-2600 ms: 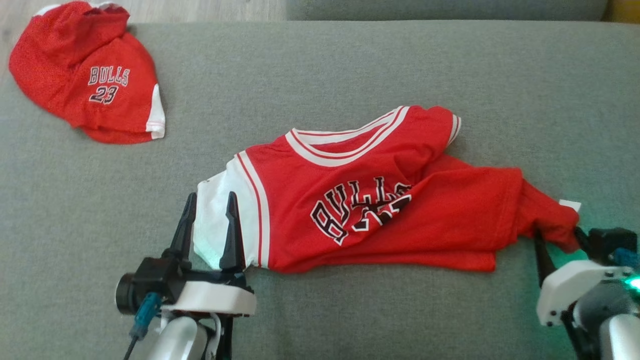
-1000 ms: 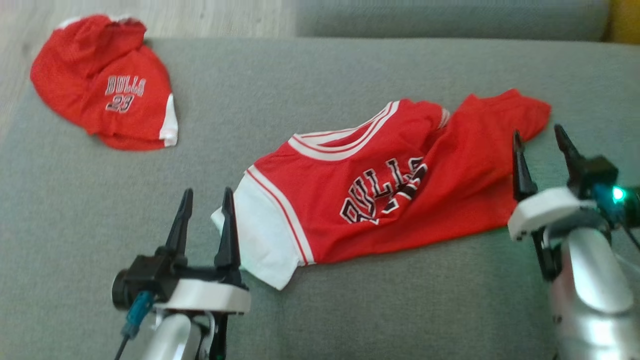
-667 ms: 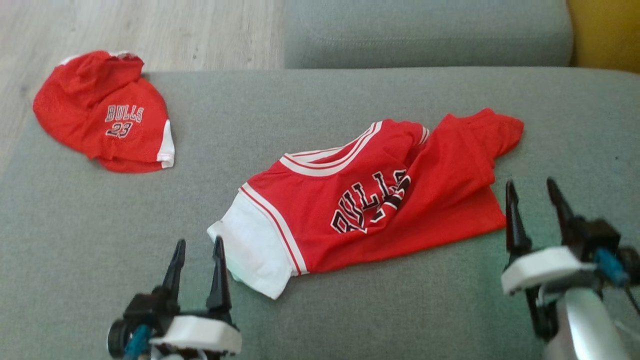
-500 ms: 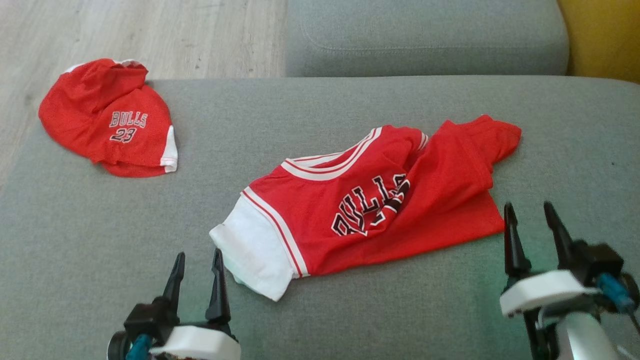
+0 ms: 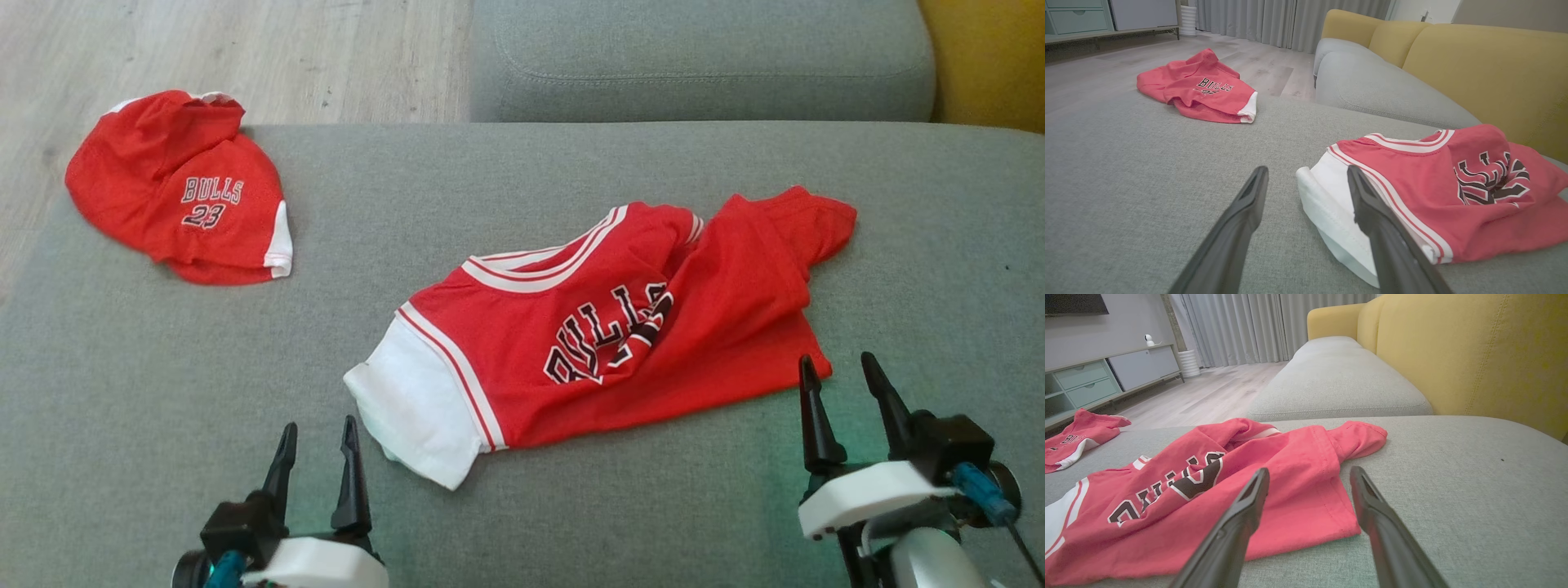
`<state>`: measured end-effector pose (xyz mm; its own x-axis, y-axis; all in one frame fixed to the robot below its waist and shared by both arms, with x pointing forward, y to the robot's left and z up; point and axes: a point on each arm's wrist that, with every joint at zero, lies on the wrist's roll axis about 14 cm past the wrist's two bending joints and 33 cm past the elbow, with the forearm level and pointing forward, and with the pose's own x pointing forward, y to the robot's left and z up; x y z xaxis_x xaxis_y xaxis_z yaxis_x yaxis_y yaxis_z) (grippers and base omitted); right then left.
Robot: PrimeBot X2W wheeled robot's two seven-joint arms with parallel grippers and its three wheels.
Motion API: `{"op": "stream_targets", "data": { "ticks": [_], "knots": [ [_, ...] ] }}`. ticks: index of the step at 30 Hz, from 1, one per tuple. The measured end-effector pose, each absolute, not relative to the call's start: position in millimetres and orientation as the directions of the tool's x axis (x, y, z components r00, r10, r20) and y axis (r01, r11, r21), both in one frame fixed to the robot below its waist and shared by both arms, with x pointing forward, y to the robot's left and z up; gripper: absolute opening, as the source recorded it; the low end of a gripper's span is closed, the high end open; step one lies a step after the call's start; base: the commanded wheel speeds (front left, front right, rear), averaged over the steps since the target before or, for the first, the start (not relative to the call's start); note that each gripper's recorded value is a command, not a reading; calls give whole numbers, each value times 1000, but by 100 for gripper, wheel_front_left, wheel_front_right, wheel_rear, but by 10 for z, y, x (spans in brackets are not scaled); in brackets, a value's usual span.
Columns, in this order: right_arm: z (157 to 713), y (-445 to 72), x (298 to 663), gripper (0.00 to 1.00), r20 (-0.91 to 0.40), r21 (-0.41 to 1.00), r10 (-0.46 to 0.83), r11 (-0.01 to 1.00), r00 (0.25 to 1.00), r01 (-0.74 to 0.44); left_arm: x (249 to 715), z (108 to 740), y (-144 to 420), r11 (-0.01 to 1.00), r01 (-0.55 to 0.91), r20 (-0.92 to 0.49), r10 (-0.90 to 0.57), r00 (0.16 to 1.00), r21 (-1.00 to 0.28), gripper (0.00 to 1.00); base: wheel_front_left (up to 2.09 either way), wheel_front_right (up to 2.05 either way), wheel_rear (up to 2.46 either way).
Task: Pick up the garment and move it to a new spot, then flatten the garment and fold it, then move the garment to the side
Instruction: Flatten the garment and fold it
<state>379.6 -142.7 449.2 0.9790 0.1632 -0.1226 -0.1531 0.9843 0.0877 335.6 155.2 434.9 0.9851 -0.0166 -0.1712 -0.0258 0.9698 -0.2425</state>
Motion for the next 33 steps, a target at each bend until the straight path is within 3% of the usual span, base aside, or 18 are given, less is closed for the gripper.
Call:
{"op": "stream_targets", "data": {
  "ticks": [11,25,26,27,28,33],
  "knots": [
    [4428,-1446,3823,100,-144,87,158,985,977,-147,3439,4279,1550,972,-28,-200,-20,980,-235,100,0,0,0],
    [4319,-1517,4172,100,-180,32,143,990,973,-139,3855,3648,1400,972,-4,-502,-118,857,-235,100,0,0,0],
    [4269,-1546,4173,100,-203,24,135,991,970,-133,3867,3627,1387,971,-3,-508,-121,853,-237,78,0,0,0],
    [4217,-1577,4174,100,-225,16,126,992,966,-126,3890,3619,1378,971,0,-508,-124,852,-238,18,0,0,0],
    [4169,-1602,4178,100,-247,10,119,993,962,-121,3921,3621,1372,971,3,-506,-126,853,-238,0,0,0,0],
    [3873,-1595,4165,100,-393,-6,118,991,912,-131,3993,3671,1345,968,18,-477,-139,868,-250,0,0,0,0]
  ]
}}
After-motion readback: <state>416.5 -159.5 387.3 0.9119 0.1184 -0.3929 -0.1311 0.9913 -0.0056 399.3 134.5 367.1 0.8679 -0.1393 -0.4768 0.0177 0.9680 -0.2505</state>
